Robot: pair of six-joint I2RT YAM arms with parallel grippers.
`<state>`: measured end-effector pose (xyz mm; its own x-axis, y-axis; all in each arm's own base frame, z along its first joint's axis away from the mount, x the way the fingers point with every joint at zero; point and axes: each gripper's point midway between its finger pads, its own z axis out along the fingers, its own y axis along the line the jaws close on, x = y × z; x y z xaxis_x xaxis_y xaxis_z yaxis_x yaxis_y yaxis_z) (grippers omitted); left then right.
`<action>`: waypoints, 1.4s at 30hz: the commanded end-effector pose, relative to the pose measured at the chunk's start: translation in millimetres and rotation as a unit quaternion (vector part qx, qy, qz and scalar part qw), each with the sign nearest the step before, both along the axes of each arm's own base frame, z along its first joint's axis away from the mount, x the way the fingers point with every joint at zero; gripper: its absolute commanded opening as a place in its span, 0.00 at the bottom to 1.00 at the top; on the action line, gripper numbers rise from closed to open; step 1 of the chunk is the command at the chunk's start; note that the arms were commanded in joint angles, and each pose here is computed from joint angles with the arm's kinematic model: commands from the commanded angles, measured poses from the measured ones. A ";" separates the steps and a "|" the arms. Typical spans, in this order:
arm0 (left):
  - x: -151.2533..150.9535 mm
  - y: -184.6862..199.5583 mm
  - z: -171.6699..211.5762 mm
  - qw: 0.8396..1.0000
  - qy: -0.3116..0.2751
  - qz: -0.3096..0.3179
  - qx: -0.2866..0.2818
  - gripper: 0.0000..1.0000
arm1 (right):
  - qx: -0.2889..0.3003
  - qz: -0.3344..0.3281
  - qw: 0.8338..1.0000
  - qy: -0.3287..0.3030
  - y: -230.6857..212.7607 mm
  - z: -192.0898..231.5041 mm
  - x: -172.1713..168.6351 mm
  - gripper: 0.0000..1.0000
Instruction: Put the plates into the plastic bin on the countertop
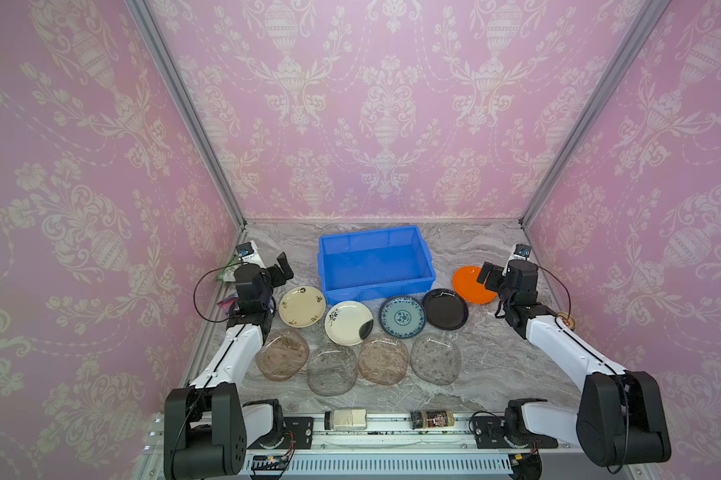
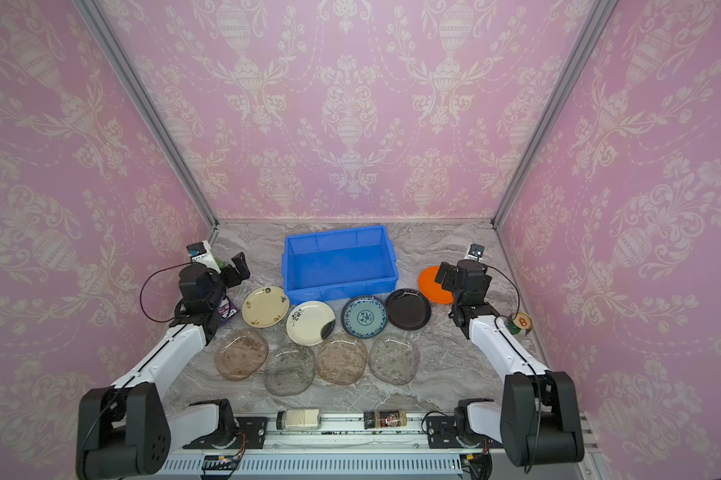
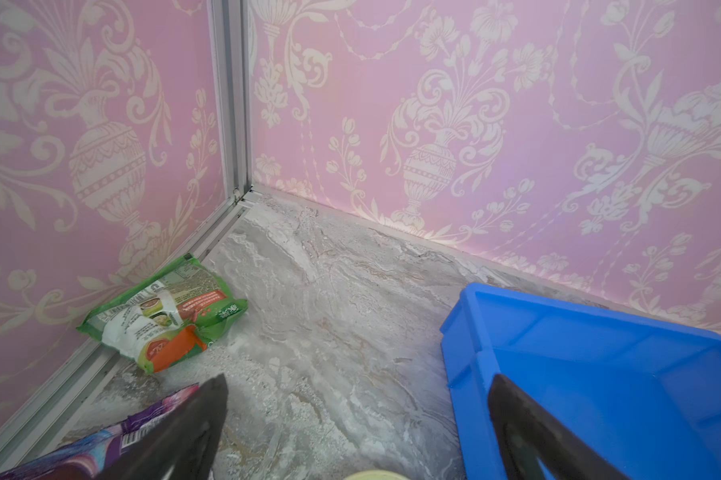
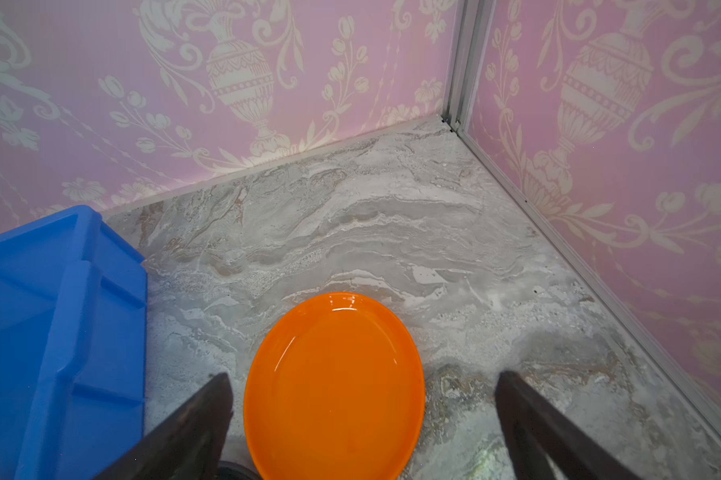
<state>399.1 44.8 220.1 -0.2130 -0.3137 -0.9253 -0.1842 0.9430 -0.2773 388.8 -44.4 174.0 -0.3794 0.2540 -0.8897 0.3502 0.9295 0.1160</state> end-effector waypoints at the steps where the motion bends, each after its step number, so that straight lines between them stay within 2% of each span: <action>1: -7.9 -14.2 -20.7 0.996 0.064 -0.023 -0.058 0.99 | 0.049 -0.033 0.998 0.012 -12.9 6.7 -9.3 1.00; 5: -8.5 -17.4 -16.7 0.993 0.071 -0.022 -0.087 0.99 | 0.146 -0.052 0.988 0.010 -39.5 7.9 -15.8 0.89; 7: -2.6 -19.1 0.9 0.993 0.053 -0.026 -0.097 0.99 | 0.181 -0.048 0.982 0.008 -44.6 6.0 -14.9 0.81; 11: 2.0 -29.3 18.9 0.990 0.020 -0.052 -0.128 0.99 | 0.213 -0.045 0.975 0.033 -47.3 -12.8 -11.3 0.69; 14: 9.7 -39.9 24.3 0.984 0.035 -0.077 -0.157 0.99 | 0.247 -0.039 0.967 0.049 -45.6 -31.4 -7.2 0.65; 17: 18.6 -61.5 20.8 0.972 0.061 -0.132 -0.185 0.99 | 0.271 -0.041 0.960 0.063 -48.3 -47.1 -4.9 0.61; 19: 18.8 -72.6 22.2 0.966 0.049 -0.166 -0.191 0.99 | 0.278 -0.041 0.957 0.068 -50.5 -53.4 -3.8 0.57; 20: 17.9 -70.8 19.3 0.967 0.048 -0.159 -0.194 0.99 | 0.281 -0.044 0.956 0.072 -51.9 -56.8 -3.9 0.54; 21: 17.1 -72.0 18.5 0.966 0.045 -0.163 -0.193 0.99 | 0.286 -0.042 0.955 0.072 -52.0 -58.3 -2.7 0.46; 24: 18.9 -72.7 5.9 0.965 0.070 -0.160 -0.196 0.99 | 0.289 -0.042 0.953 0.083 -52.9 -64.1 -1.4 0.45; 33: 31.8 -92.8 0.3 0.943 0.060 -0.206 -0.253 0.99 | 0.303 -0.043 0.945 0.118 -47.1 -95.6 -7.3 0.45; 42: 28.9 -94.9 9.2 0.942 0.045 -0.213 -0.256 0.99 | 0.330 -0.031 0.935 0.123 -34.1 -119.0 -5.7 0.43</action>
